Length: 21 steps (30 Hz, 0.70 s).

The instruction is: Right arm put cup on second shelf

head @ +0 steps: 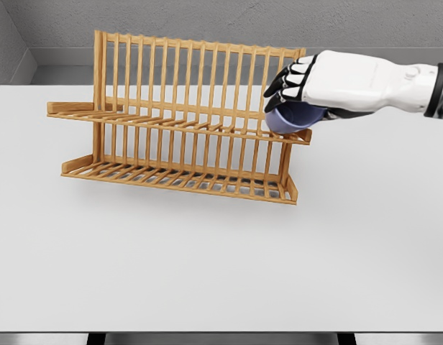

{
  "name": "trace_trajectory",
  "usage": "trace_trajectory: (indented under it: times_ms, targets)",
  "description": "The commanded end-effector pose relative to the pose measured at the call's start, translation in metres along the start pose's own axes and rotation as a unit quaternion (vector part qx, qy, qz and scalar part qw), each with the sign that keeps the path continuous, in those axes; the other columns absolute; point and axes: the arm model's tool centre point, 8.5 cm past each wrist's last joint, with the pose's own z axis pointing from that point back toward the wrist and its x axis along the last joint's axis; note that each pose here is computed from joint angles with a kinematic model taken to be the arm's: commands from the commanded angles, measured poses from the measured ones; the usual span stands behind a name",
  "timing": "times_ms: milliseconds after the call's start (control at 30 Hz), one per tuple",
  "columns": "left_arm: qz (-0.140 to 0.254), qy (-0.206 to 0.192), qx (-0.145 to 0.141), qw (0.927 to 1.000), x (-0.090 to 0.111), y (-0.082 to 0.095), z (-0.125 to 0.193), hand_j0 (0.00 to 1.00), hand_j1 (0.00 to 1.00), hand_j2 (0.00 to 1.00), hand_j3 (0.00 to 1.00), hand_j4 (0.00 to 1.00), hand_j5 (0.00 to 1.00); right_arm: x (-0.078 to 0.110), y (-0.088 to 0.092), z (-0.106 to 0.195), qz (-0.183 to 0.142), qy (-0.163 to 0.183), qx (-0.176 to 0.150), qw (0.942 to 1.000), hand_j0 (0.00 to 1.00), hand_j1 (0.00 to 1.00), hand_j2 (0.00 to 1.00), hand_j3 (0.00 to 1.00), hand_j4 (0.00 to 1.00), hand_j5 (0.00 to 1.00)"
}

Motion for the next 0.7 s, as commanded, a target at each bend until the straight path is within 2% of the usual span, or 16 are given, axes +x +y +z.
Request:
trace_trajectory:
  times_ms: [0, 133, 167, 233, 300, 333, 367, 400, 433, 500, 567, 600, 667]
  targets:
    - [0.000, 0.000, 0.000, 1.0000, 0.000, 0.000, 0.000, 1.00, 1.00, 1.00, 1.00, 1.00, 1.00, 0.001, 0.002, -0.002, -0.008, -0.005, 0.003, 1.0000, 1.00, 1.00, 1.00, 1.00, 1.00, 1.00]
    - [0.000, 0.000, 0.000, 1.0000, 0.000, 0.000, 0.000, 1.00, 1.00, 1.00, 1.00, 1.00, 1.00, 0.000, -0.002, 0.002, -0.004, -0.001, -0.001, 1.0000, 1.00, 1.00, 1.00, 1.00, 1.00, 1.00]
    - [0.000, 0.000, 0.000, 1.0000, 0.000, 0.000, 0.000, 1.00, 1.00, 1.00, 1.00, 1.00, 1.00, -0.003, -0.008, 0.008, 0.002, 0.009, -0.007, 0.9999, 1.00, 1.00, 1.00, 1.00, 1.00, 1.00]
    - [0.000, 0.000, 0.000, 1.0000, 0.000, 0.000, 0.000, 1.00, 1.00, 1.00, 1.00, 1.00, 1.00, -0.014, -0.033, 0.030, 0.022, 0.041, -0.041, 0.9981, 1.00, 1.00, 1.00, 1.00, 1.00, 1.00]
    - [0.000, 0.000, 0.000, 1.0000, 0.000, 0.000, 0.000, 1.00, 1.00, 1.00, 1.00, 1.00, 1.00, -0.029, -0.052, 0.062, 0.030, 0.086, -0.075, 0.9931, 1.00, 1.00, 1.00, 1.00, 1.00, 1.00]
    - [0.000, 0.000, 0.000, 1.0000, 0.000, 0.000, 0.000, 1.00, 1.00, 1.00, 1.00, 1.00, 1.00, -0.047, -0.041, 0.086, 0.006, 0.126, -0.087, 0.9882, 1.00, 1.00, 1.00, 1.00, 1.00, 1.00]
    - [0.000, 0.000, 0.000, 1.0000, 0.000, 0.000, 0.000, 1.00, 1.00, 1.00, 1.00, 1.00, 1.00, -0.067, -0.016, 0.110, -0.037, 0.170, -0.090, 0.9807, 1.00, 1.00, 1.00, 1.00, 1.00, 1.00]
    - [0.000, 0.000, 0.000, 1.0000, 0.000, 0.000, 0.000, 1.00, 1.00, 1.00, 1.00, 1.00, 1.00, -0.087, 0.025, 0.124, -0.095, 0.204, -0.073, 0.9717, 1.00, 1.00, 1.00, 1.00, 1.00, 1.00]
    - [0.000, 0.000, 0.000, 1.0000, 0.000, 0.000, 0.000, 1.00, 1.00, 1.00, 1.00, 1.00, 1.00, -0.094, 0.059, 0.131, -0.137, 0.219, -0.058, 0.9644, 1.00, 1.00, 1.00, 1.00, 1.00, 1.00]
    - [0.000, 0.000, 0.000, 1.0000, 0.000, 0.000, 0.000, 1.00, 1.00, 1.00, 1.00, 1.00, 1.00, -0.084, 0.111, 0.127, -0.190, 0.218, -0.032, 0.9567, 1.00, 1.00, 1.00, 1.00, 1.00, 1.00]
    - [0.000, 0.000, 0.000, 1.0000, 0.000, 0.000, 0.000, 1.00, 1.00, 1.00, 1.00, 1.00, 1.00, -0.072, 0.140, 0.108, -0.222, 0.203, -0.029, 0.9534, 1.00, 1.00, 1.00, 1.00, 1.00, 1.00]
    - [0.000, 0.000, 0.000, 1.0000, 0.000, 0.000, 0.000, 1.00, 1.00, 1.00, 1.00, 1.00, 1.00, -0.067, 0.147, 0.095, -0.223, 0.197, -0.026, 0.9542, 1.00, 1.00, 1.00, 1.00, 1.00, 1.00]
    - [0.000, 0.000, 0.000, 1.0000, 0.000, 0.000, 0.000, 1.00, 1.00, 1.00, 1.00, 1.00, 1.00, -0.067, 0.152, 0.092, -0.224, 0.200, -0.022, 0.9537, 1.00, 1.00, 1.00, 1.00, 1.00, 1.00]
